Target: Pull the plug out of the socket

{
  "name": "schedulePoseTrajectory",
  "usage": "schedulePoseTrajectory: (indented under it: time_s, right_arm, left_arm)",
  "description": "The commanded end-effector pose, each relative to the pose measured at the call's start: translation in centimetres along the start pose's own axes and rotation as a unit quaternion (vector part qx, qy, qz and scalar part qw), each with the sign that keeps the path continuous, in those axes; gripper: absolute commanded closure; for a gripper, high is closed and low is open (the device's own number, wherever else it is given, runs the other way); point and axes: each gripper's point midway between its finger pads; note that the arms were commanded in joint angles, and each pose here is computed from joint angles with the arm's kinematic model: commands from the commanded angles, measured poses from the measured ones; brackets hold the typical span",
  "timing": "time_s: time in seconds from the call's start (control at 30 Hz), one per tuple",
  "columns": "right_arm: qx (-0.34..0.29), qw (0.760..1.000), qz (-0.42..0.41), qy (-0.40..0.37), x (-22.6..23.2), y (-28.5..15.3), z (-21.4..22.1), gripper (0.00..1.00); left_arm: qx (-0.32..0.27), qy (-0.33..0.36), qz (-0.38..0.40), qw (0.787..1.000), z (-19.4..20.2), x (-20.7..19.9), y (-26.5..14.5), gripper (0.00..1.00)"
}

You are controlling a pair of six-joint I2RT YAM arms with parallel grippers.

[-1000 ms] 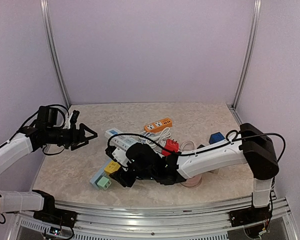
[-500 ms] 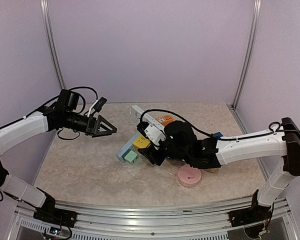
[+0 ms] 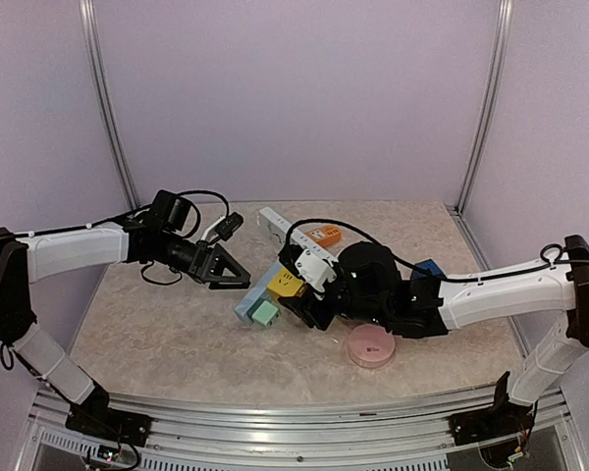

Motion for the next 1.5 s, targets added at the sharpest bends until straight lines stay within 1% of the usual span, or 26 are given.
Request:
schedulePoseTrajectory:
  time_s: [0.0, 0.17, 0.3, 0.57, 0.63, 0.87, 1.13, 1.33, 1.47]
  right_arm:
    - [-0.153, 0.988, 0.011, 0.019, -1.3, -3.5, -9.0, 1.00]
    - [-0.170, 0.985, -0.004, 0.026, -0.9, -4.1, -9.9, 1.00]
    - [-0.178, 0.984, -0.008, 0.025, -0.8, -4.3, -10.1, 1.00]
    - [-0.191, 0.981, -0.012, 0.020, -0.4, -4.8, -10.8, 1.00]
    - [-0.194, 0.981, -0.012, 0.021, -0.4, -5.0, -11.0, 1.00]
    - [-0.213, 0.977, -0.019, 0.026, -0.1, -5.9, -11.9, 1.00]
    - [-0.219, 0.975, -0.026, 0.025, 0.2, -5.8, -12.2, 1.00]
    - [-0.216, 0.976, -0.029, 0.023, 0.4, -5.4, -12.1, 1.00]
    - [-0.214, 0.976, -0.030, 0.025, 0.5, -5.3, -11.9, 1.00]
  left_arm:
    - [0.010, 0.008, 0.049, 0.999, 0.2, -1.0, 1.2, 0.09]
    - [0.013, 0.004, 0.046, 0.999, 0.5, -0.6, 1.6, 0.10]
    - [0.019, 0.003, 0.059, 0.998, 0.7, -1.2, 2.0, 0.10]
    - [0.023, 0.001, 0.077, 0.997, 0.9, -1.7, 2.2, 0.22]
    - [0.024, -0.004, 0.078, 0.997, 1.0, -1.5, 2.2, 0.24]
    - [0.027, -0.017, 0.084, 0.996, 1.2, -1.2, 2.5, 0.34]
    - [0.027, -0.018, 0.096, 0.995, 1.2, -1.5, 2.6, 0.39]
    - [0.026, -0.016, 0.111, 0.993, 1.0, -2.0, 2.5, 0.49]
    - [0.026, -0.018, 0.116, 0.993, 1.1, -2.2, 2.5, 0.62]
Point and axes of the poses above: each gripper's point midway between its finger pads, its own y axis out along the fingers, its own x axis along the line the jaws close on, z = x × y, and after that the axes turned 9 degrees about y, right-handed
